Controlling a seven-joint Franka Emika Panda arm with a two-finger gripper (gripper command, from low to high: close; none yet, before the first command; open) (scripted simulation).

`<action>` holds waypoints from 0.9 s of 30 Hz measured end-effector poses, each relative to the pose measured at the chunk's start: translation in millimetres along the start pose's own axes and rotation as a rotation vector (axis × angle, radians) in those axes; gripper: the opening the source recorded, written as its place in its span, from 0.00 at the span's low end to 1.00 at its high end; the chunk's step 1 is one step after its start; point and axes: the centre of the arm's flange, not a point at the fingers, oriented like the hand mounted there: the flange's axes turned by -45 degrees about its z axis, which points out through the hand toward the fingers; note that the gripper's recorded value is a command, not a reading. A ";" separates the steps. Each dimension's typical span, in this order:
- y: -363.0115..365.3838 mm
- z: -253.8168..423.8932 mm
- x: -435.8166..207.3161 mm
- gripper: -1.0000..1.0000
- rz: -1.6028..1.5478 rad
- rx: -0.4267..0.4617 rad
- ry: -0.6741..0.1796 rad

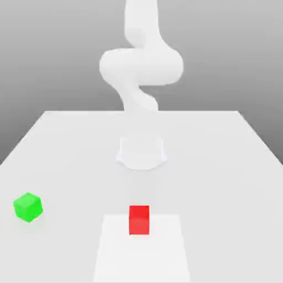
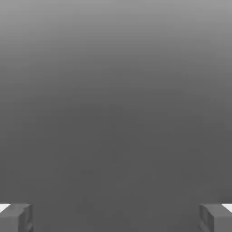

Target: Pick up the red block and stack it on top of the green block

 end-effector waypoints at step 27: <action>9.4 369.1 -360.0 0.00 -0.010 -0.005 -0.721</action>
